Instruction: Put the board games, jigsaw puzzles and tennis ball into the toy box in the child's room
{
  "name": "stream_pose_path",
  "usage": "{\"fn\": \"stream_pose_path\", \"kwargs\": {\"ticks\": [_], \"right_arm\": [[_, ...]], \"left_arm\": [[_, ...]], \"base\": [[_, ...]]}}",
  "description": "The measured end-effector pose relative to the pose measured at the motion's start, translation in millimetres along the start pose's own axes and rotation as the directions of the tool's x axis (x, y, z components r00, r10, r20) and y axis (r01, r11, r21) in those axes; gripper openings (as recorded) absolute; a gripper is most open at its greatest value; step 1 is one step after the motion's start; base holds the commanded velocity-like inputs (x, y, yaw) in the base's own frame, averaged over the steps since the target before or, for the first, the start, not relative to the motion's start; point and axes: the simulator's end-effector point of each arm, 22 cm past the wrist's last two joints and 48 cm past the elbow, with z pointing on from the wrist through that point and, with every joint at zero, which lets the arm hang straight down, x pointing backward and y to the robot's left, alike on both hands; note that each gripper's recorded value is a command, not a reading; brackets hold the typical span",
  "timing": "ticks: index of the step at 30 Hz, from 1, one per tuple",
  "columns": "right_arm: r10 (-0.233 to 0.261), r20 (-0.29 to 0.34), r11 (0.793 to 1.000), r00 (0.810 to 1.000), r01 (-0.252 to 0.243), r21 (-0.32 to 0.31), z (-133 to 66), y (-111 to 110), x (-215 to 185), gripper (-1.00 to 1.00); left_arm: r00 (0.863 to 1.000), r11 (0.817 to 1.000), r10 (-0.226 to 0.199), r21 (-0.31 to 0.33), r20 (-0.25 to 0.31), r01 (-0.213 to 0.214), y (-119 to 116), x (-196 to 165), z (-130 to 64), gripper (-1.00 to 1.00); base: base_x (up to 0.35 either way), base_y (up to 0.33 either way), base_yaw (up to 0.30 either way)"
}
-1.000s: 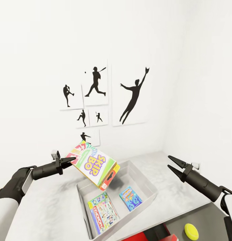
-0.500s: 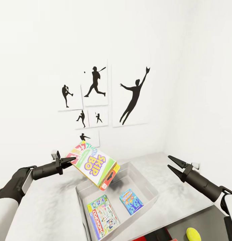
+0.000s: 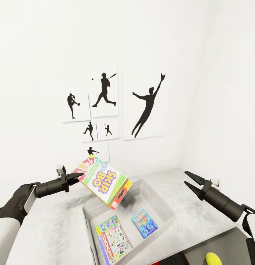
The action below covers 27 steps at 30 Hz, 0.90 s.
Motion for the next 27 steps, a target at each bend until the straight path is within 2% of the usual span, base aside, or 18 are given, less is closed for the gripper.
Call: {"fn": "stream_pose_path", "kwargs": {"ticks": [19,21,27], "right_arm": [[0.0,0.0,1.0,1.0,0.0,0.001,0.3,-0.1,0.3,1.0],[0.0,-0.001,1.0,1.0,0.0,0.001,0.4,-0.3,0.5,1.0],[0.0,-0.001,1.0,1.0,0.0,0.002,0.4,-0.5,0.5,1.0]], "left_arm": [[1.0,1.0,0.008,-0.018,0.0,-0.008,4.2,0.4,1.0,-1.0],[1.0,0.999,0.007,-0.038,-0.003,-0.007,9.7,3.1,7.7,-1.0],[1.0,0.992,-0.013,-0.122,-0.02,0.011,32.0,19.7,45.6,-1.0]], "base": [[0.0,0.0,0.0],[0.0,0.0,0.0],[0.0,0.0,0.0]]}}
